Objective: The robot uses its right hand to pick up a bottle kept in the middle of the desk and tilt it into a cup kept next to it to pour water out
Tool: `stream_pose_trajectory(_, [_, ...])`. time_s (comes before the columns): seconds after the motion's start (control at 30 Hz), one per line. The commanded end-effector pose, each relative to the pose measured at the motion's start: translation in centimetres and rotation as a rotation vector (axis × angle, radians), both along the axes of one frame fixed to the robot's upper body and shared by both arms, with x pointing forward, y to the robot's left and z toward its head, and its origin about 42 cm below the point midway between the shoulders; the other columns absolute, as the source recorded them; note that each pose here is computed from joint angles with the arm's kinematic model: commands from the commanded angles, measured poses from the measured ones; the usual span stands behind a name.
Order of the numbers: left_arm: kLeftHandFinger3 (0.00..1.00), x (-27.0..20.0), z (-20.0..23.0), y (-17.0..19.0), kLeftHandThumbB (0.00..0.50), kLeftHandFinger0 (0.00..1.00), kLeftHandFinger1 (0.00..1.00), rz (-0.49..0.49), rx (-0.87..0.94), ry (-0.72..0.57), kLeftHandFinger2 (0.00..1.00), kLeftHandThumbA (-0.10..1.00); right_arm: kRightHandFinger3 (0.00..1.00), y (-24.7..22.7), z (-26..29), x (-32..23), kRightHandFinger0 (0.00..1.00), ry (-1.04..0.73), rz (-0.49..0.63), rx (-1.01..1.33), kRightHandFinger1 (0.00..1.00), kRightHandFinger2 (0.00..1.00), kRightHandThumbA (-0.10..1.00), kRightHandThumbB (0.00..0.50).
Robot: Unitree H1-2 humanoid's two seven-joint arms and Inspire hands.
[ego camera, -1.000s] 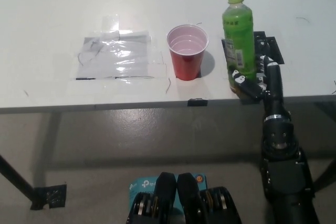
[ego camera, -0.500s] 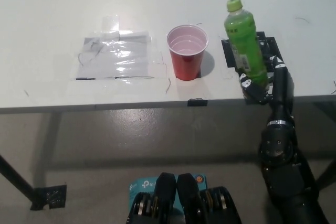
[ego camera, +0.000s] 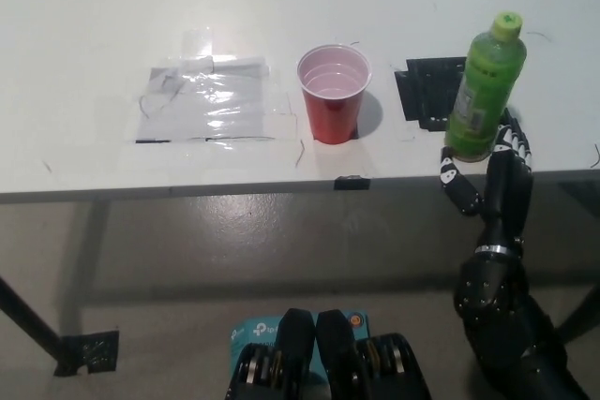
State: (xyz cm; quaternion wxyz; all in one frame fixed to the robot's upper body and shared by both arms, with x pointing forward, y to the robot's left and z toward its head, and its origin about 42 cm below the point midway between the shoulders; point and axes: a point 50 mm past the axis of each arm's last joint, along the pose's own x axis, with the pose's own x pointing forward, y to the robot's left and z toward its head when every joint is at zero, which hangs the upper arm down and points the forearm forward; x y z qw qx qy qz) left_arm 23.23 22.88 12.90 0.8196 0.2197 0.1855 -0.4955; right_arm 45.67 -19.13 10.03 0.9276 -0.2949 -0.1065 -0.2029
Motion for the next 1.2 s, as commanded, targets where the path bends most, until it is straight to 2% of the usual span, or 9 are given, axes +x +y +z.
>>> stream_pose_trajectory(0.0, [1.0,-0.2,0.7,-0.1,0.5,1.0,1.0,0.016,0.007,-0.043,1.0,0.5,1.0,1.0,1.7,0.7,1.0,-0.146,-0.084,0.103,1.0,1.0,0.63,0.0])
stream_pose_trajectory(0.23, [1.0,-0.2,0.8,-0.1,0.5,1.0,1.0,0.004,0.009,-0.057,1.0,0.51,1.0,0.9,1.4,0.8,1.0,-0.138,-0.076,0.098,1.0,1.0,0.67,0.0])
stream_pose_trajectory(0.3, [1.0,-0.2,0.8,-0.1,0.5,1.0,1.0,0.004,0.003,-0.07,1.0,0.5,1.0,0.8,1.4,0.8,1.0,-0.121,-0.053,0.076,1.0,1.0,0.81,0.019])
stream_pose_trajectory(0.33, [1.0,-0.2,0.9,-0.1,0.5,1.0,1.0,0.002,0.007,-0.076,1.0,0.5,1.0,0.7,1.4,0.9,1.0,-0.089,-0.041,0.055,1.0,1.0,0.86,0.066])
stream_pose_trajectory(0.37, [1.0,-0.1,1.0,-0.1,0.5,1.0,1.0,0.005,0.008,-0.077,1.0,0.5,1.0,0.8,1.4,1.0,1.0,-0.055,-0.029,0.023,1.0,1.0,1.0,0.226])
stream_pose_trajectory(0.4, [1.0,0.0,1.1,-0.2,0.5,1.0,1.0,0.014,0.009,-0.073,1.0,0.49,1.0,0.9,1.6,1.1,1.0,0.009,-0.003,-0.042,1.0,1.0,1.0,0.346])
stream_pose_trajectory(0.5, [1.0,0.2,1.1,0.0,0.5,1.0,1.0,0.017,0.003,-0.066,1.0,0.48,1.0,0.9,1.6,0.9,1.0,0.08,0.034,-0.059,1.0,1.0,1.0,0.498])
stream_pose_trajectory(1.07, [1.0,0.5,1.3,0.4,0.5,1.0,1.0,0.031,0.027,-0.063,1.0,0.51,1.0,-0.1,6.2,-5.4,1.0,0.378,0.258,-0.179,1.0,1.0,1.0,0.5])
stream_pose_trajectory(1.17, [1.0,0.5,1.5,0.4,0.5,1.0,1.0,0.03,0.018,-0.063,1.0,0.49,1.0,-0.7,6.2,-9.2,1.0,0.403,0.328,-0.104,1.0,1.0,1.0,0.5])
